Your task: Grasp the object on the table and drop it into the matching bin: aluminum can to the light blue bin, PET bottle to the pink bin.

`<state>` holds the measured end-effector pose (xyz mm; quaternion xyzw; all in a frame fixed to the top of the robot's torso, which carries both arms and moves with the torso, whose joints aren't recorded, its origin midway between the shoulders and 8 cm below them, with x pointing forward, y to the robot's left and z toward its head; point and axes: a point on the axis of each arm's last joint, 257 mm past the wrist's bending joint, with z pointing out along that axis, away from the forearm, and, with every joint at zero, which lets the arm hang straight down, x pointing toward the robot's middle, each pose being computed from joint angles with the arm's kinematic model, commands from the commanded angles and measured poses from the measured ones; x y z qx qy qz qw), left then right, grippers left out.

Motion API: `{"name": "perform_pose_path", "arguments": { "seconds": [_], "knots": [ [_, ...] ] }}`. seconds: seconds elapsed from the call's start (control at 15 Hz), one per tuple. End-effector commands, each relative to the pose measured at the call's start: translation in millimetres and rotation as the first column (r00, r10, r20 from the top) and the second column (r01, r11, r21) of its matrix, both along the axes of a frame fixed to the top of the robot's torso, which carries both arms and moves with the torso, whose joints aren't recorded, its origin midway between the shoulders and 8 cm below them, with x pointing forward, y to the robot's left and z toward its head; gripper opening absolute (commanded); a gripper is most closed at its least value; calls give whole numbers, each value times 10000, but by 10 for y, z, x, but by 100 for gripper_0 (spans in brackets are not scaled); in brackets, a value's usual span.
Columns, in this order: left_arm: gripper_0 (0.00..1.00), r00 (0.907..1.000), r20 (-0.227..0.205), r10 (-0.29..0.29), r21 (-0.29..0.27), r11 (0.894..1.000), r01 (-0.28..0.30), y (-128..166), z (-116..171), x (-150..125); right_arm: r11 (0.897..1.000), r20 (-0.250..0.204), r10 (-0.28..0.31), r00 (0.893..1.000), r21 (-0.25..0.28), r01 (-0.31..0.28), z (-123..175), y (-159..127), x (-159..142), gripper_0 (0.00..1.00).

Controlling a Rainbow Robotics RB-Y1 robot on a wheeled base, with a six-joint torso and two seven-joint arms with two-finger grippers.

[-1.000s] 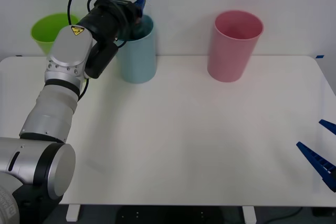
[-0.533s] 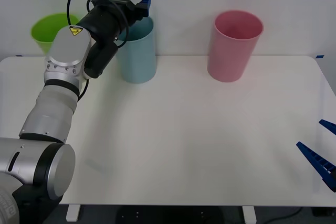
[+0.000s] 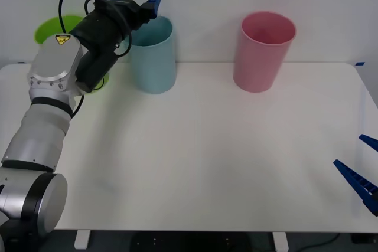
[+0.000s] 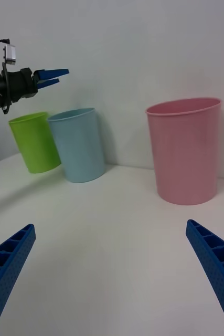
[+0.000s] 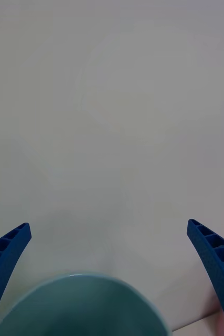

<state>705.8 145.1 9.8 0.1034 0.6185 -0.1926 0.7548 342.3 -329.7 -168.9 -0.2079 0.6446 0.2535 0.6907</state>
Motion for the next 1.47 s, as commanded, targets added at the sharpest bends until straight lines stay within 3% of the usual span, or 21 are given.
{"name": "perform_pose_path", "arguments": {
  "seconds": [0.07,0.33,1.0,1.27,1.47],
  "knots": [
    [100,9996,134,-238,-69,9997,239,163,-56,-167,10000,0,0,10000,0,0,0,0,0,100],
    [100,9987,285,-411,-105,9991,414,527,-192,-501,10000,0,0,10000,0,0,0,0,0,100],
    [100,9950,539,-841,765,9939,798,1438,-484,-1623,10000,0,0,10000,0,0,0,0,0,100],
    [100,9969,342,-702,1082,9919,661,1733,-589,-2078,10000,0,0,10000,0,0,0,0,0,100],
    [100,9984,-67,-557,1499,9871,560,1863,-778,-2345,10000,0,0,10000,0,0,0,0,0,100]
  ]
}}
